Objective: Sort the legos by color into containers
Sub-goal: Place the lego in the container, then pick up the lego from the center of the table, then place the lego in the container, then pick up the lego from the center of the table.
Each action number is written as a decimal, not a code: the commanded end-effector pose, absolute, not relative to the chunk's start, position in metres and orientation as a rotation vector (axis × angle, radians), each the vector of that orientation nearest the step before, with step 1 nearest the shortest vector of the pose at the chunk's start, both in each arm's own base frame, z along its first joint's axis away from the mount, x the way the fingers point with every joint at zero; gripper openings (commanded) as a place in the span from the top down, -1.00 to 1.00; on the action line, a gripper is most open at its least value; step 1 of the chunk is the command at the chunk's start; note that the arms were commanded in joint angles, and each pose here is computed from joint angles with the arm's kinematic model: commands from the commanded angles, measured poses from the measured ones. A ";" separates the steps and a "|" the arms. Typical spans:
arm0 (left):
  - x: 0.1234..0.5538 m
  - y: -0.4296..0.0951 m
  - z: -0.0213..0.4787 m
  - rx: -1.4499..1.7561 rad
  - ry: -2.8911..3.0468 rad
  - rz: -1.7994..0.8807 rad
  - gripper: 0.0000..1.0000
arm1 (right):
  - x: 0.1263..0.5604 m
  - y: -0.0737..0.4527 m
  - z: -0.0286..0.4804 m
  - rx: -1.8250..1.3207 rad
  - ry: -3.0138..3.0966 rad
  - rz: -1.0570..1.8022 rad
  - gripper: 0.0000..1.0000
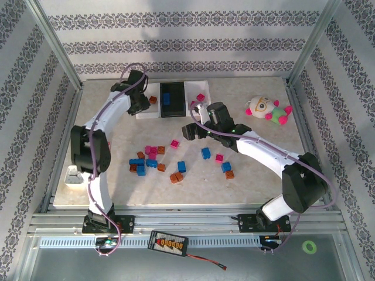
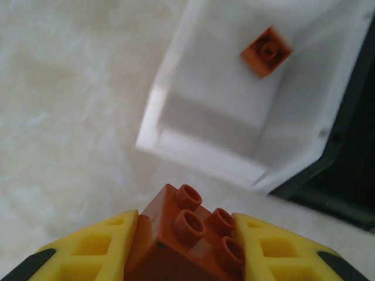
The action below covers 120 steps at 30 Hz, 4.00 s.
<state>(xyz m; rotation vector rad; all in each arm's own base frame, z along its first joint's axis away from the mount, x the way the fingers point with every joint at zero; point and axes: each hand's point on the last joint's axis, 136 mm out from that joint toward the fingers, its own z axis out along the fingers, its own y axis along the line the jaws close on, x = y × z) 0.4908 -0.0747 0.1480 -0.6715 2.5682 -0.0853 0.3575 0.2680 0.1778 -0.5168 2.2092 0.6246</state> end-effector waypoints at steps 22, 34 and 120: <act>0.542 -0.091 0.163 -0.451 2.644 -0.026 -0.72 | 0.341 0.221 0.140 -0.409 2.408 0.370 -0.87; 0.471 -0.150 0.192 0.038 2.439 -0.228 -0.99 | 0.317 0.208 0.069 -0.410 2.767 0.232 -0.72; 0.265 -0.277 0.141 1.100 1.575 -0.748 -0.99 | 0.288 0.155 0.077 0.026 2.771 0.247 -0.55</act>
